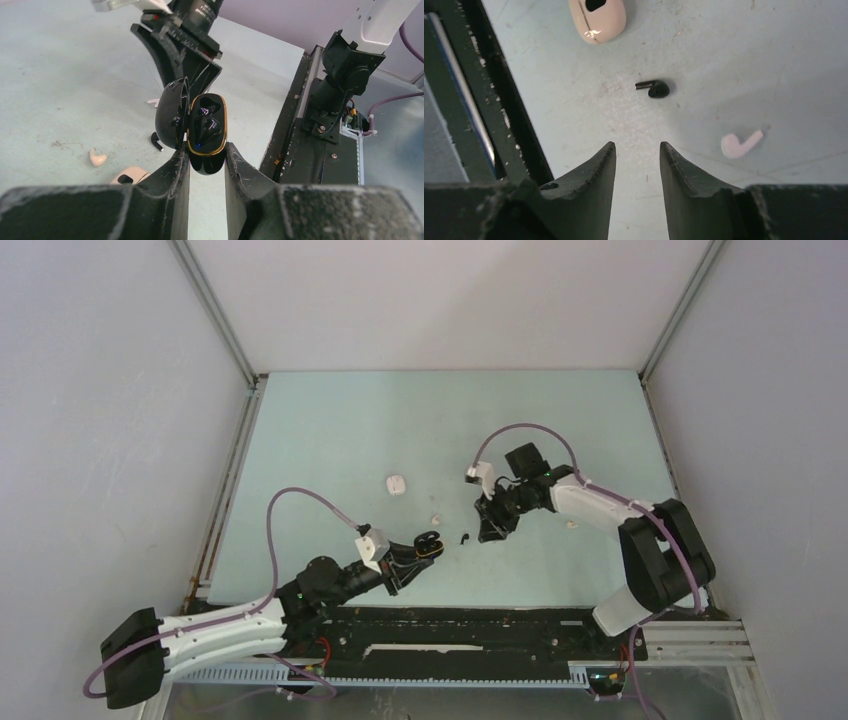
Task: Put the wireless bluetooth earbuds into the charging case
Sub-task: Pick up the earbud from the center of the board.
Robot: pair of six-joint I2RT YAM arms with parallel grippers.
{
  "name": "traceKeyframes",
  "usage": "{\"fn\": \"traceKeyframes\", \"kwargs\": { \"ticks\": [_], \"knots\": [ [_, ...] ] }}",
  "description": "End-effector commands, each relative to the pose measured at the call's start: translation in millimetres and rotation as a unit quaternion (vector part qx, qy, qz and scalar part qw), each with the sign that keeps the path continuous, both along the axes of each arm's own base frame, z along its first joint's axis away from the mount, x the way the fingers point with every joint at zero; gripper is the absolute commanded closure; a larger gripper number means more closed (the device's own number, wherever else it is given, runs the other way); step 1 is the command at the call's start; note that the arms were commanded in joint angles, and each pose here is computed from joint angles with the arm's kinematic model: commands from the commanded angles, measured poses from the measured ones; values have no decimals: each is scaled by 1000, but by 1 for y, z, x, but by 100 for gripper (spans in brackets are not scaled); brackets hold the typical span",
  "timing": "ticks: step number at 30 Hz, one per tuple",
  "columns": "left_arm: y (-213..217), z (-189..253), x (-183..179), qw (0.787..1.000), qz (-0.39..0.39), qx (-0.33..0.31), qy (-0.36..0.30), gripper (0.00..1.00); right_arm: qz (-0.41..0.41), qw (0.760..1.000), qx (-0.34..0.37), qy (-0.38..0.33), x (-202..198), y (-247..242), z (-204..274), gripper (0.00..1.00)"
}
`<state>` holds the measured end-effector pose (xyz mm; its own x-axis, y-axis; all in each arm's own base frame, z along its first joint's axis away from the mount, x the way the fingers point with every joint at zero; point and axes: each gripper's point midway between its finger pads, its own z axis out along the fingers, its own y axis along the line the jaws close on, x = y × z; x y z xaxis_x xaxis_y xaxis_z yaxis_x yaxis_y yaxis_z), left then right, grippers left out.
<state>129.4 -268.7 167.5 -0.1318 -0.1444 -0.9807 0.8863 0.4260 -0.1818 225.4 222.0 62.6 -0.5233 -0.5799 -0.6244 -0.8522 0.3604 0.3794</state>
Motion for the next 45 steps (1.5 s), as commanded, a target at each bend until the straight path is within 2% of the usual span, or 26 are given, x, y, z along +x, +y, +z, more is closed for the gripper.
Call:
{"fn": "traceKeyframes", "kwargs": {
  "ticks": [1,12,24,45],
  "knots": [
    [-4,20,-1,1000,-8,-23,-11,100,-4,998,-53,-46,23,17,-4,61],
    [-3,21,-1,1000,-5,-23,-11,100,-37,991,-128,-24,35,17,-30,63],
    [0,20,-2,1000,-4,-25,-10,100,10,987,-159,1,19,30,-47,59],
    [0,14,-2,1000,-4,-21,-4,100,23,980,-196,12,19,34,-62,67]
  ]
}}
